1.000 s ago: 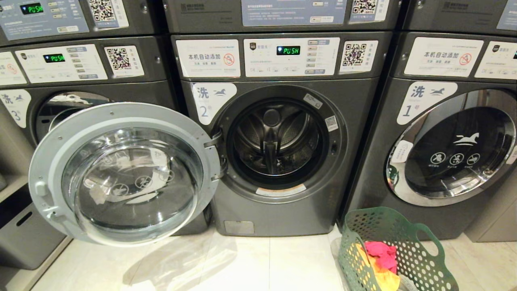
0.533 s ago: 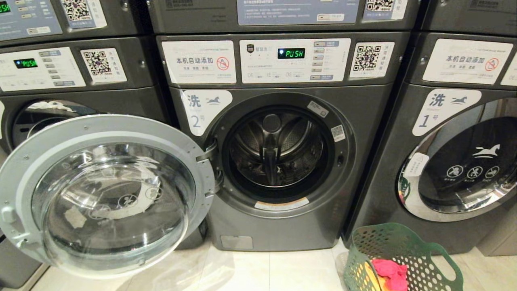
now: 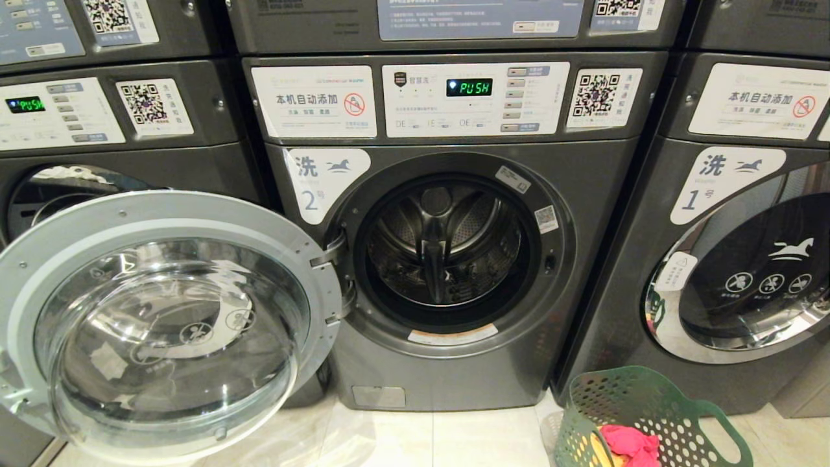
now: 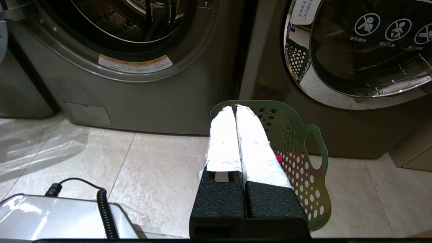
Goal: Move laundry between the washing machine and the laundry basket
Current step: Pick a cloth and place it into the basket
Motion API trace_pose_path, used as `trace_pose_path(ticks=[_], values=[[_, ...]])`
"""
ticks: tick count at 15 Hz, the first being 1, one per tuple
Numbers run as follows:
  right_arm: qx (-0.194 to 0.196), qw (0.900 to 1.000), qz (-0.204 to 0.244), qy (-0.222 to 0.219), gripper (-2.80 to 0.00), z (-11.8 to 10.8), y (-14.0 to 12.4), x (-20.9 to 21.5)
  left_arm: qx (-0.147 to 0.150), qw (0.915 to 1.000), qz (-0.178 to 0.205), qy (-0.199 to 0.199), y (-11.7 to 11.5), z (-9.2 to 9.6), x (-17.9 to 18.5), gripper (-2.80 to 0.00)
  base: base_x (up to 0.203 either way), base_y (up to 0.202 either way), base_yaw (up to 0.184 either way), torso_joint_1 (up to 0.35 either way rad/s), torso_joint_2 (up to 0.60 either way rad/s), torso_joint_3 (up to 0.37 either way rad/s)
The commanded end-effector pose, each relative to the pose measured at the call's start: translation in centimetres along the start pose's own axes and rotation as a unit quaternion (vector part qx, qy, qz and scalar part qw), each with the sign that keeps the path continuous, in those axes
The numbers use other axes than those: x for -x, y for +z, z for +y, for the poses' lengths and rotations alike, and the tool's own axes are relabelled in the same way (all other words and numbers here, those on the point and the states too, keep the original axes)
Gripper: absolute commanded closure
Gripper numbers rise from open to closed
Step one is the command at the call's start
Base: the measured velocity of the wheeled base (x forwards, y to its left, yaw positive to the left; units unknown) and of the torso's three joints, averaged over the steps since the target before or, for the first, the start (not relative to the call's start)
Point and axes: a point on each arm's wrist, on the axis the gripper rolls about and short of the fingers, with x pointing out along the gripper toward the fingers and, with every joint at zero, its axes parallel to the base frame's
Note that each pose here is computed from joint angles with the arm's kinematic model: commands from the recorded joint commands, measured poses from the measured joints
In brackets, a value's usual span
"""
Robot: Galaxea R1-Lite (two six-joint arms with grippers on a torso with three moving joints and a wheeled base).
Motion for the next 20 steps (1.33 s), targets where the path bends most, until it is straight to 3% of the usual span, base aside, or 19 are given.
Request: trace_pose_path(ticks=[1, 20], values=[[0.000, 1.000, 0.001, 0.000, 0.00, 0.00, -0.01, -0.01, 0.000, 1.0000, 0.001, 0.000, 0.00, 0.00, -0.01, 0.00, 0.000, 0.000, 0.000, 0.000, 0.00, 0.000], [0.000, 1.000, 0.001, 0.000, 0.00, 0.00, -0.01, -0.01, 0.000, 1.0000, 0.001, 0.000, 0.00, 0.00, -0.01, 0.00, 0.000, 0.000, 0.000, 0.000, 0.00, 0.000]])
